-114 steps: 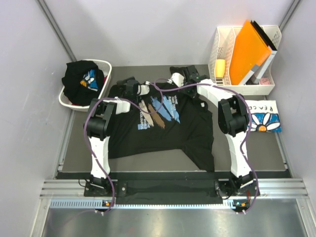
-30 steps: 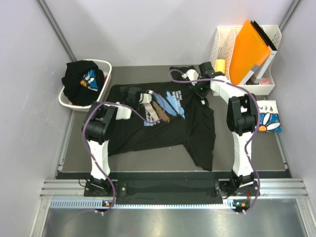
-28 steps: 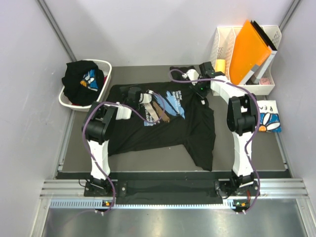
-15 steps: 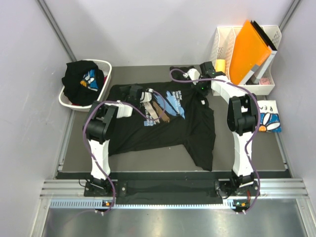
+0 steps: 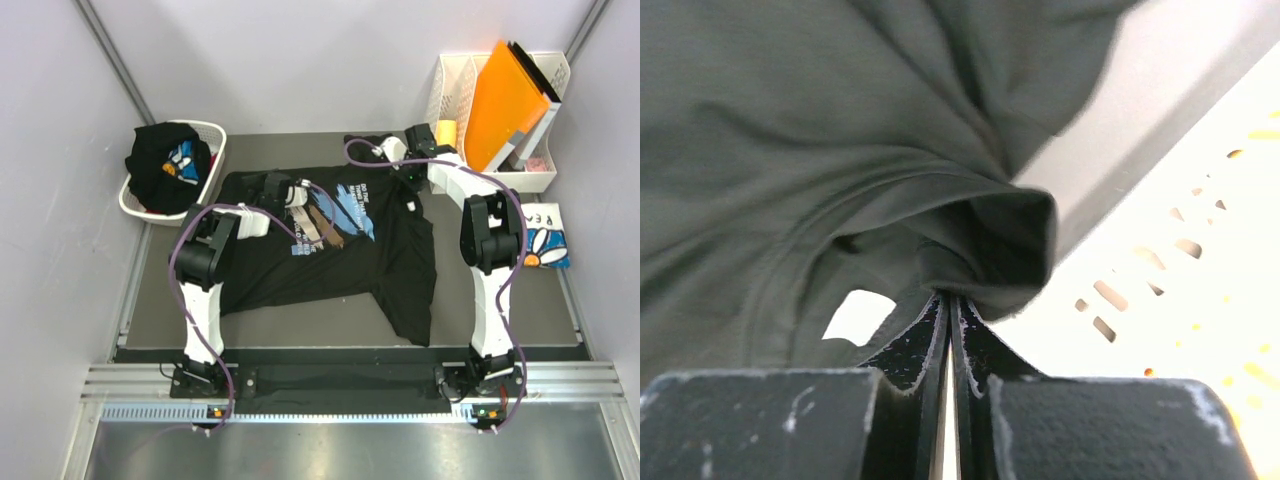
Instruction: Fold and stack the t-shirts
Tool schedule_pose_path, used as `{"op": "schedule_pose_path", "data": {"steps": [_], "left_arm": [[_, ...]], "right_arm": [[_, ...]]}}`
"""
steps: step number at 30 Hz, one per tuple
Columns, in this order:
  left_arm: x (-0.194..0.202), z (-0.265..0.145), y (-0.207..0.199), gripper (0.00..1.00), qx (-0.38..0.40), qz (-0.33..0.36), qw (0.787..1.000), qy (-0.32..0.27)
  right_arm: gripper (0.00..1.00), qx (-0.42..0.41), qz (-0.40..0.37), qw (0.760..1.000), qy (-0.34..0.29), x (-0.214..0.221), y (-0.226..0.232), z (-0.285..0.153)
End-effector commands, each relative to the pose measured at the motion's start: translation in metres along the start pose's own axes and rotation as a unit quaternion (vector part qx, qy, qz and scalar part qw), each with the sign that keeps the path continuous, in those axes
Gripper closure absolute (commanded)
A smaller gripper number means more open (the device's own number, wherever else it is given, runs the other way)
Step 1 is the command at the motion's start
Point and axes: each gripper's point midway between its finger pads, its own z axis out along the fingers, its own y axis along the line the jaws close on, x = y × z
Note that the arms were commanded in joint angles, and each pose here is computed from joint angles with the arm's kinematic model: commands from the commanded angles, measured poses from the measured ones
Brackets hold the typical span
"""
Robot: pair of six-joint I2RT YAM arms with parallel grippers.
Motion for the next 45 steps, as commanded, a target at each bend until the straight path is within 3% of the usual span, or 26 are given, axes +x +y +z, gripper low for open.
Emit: {"op": "schedule_pose_path", "data": {"steps": [1, 5, 14, 16, 17, 18, 21, 25, 29, 35, 37, 38, 41, 45], "left_arm": [[0.011, 0.006, -0.035, 0.02, 0.049, 0.027, 0.998, 0.025], [0.01, 0.005, -0.03, 0.02, 0.044, 0.029, 0.998, 0.023], [0.01, 0.005, -0.025, 0.02, 0.04, 0.035, 0.998, 0.023], [0.01, 0.004, -0.023, 0.02, 0.037, 0.034, 0.998, 0.023], [0.01, 0.003, -0.022, 0.02, 0.036, 0.033, 0.999, 0.023], [0.01, 0.003, -0.02, 0.02, 0.034, 0.031, 0.999, 0.024], [0.01, -0.001, -0.014, 0.02, 0.032, 0.024, 0.999, 0.023], [0.009, -0.004, -0.01, 0.02, 0.03, 0.017, 0.999, 0.018], [0.009, -0.003, -0.012, 0.02, 0.029, 0.023, 0.999, 0.021], [0.008, -0.003, -0.008, 0.02, 0.025, 0.025, 0.999, 0.017], [0.007, -0.003, -0.005, 0.02, 0.022, 0.022, 0.999, 0.017], [0.007, -0.004, -0.004, 0.02, 0.022, 0.023, 0.999, 0.016], [0.007, -0.004, -0.004, 0.02, 0.022, 0.021, 0.999, 0.017], [0.008, -0.006, -0.005, 0.02, 0.024, 0.021, 0.999, 0.017]], "right_arm": [[1.0, 0.089, -0.006, 0.996, -0.015, -0.014, -0.045, -0.028], [1.0, 0.135, -0.022, 0.991, 0.013, -0.006, -0.064, -0.037], [0.97, 0.138, -0.048, 0.988, 0.052, 0.018, -0.064, -0.035], [0.87, 0.132, -0.046, 0.989, 0.053, 0.021, -0.06, -0.036], [0.8, 0.123, -0.043, 0.99, 0.048, 0.021, -0.058, -0.037], [0.67, 0.115, -0.041, 0.992, 0.038, 0.017, -0.057, -0.043], [0.47, 0.062, -0.031, 0.998, 0.004, 0.009, -0.04, -0.061], [0.4, -0.006, -0.02, 1.0, -0.021, 0.008, -0.011, -0.069], [0.42, -0.019, -0.002, 0.999, -0.035, 0.003, -0.006, -0.057], [0.53, -0.082, 0.004, 0.995, -0.058, -0.015, 0.013, -0.05], [0.61, -0.1, -0.007, 0.993, -0.058, -0.012, 0.019, -0.056], [0.74, -0.11, -0.012, 0.992, -0.057, -0.011, 0.023, -0.057], [0.99, -0.14, -0.03, 0.989, -0.032, 0.006, 0.038, -0.064], [1.0, -0.147, -0.039, 0.988, -0.002, 0.032, 0.046, -0.064]]}}
